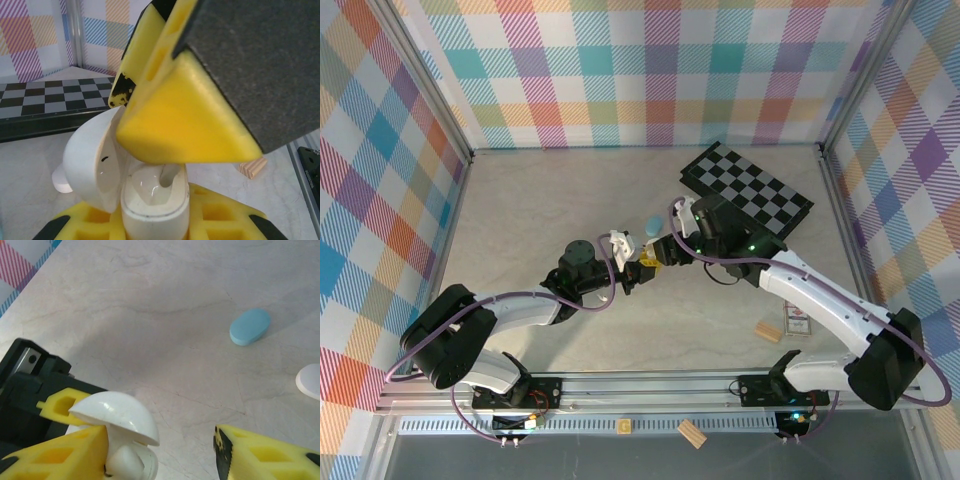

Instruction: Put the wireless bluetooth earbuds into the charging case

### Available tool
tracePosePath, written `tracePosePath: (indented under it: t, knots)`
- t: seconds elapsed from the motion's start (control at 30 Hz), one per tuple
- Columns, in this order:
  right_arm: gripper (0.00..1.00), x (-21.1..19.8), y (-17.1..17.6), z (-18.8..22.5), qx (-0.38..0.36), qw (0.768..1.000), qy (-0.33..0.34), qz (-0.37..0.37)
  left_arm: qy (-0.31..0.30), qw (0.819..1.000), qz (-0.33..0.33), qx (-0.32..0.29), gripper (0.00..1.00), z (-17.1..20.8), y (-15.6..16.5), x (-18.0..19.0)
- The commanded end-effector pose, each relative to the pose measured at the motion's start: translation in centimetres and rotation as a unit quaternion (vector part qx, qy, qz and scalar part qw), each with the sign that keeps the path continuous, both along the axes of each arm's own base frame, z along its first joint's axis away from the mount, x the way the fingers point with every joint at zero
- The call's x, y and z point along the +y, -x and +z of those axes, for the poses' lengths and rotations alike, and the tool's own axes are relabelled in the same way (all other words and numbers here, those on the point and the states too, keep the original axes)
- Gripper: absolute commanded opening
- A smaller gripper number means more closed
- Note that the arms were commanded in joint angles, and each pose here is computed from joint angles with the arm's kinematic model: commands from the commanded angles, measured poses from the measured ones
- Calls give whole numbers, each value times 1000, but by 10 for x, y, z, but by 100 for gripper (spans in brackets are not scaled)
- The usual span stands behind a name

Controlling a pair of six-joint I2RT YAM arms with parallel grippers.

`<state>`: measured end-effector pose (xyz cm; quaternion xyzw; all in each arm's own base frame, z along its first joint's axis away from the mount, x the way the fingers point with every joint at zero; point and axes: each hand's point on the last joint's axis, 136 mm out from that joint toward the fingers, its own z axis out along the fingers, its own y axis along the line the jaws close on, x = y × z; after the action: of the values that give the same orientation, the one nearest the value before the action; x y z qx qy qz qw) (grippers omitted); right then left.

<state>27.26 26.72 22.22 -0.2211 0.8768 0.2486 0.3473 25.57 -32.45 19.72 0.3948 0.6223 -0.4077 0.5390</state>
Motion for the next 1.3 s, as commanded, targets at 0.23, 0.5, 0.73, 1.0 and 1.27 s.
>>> tracePosePath:
  t: [0.23, 0.5, 0.73, 1.0, 1.27]
  knots:
    - [74, 13, 13, 38, -20, 996, -71, 43, 14, 999, -6, -28, 13, 11, 2, 1]
    - [74, -19, 2, 34, -23, 994, -97, -34, 25, 999, 34, -26, 13, 5, -11, 20]
    - [72, -37, -13, -8, 44, 990, -108, -84, 38, 992, 123, -13, 12, 3, -38, 71]
    - [72, 14, -4, -57, 105, 990, -91, -2, 74, 952, 298, -1, 12, 6, -91, 160]
    - [67, 79, 20, -105, 99, 990, -12, 96, 71, 917, 393, 12, 12, 9, -117, 224]
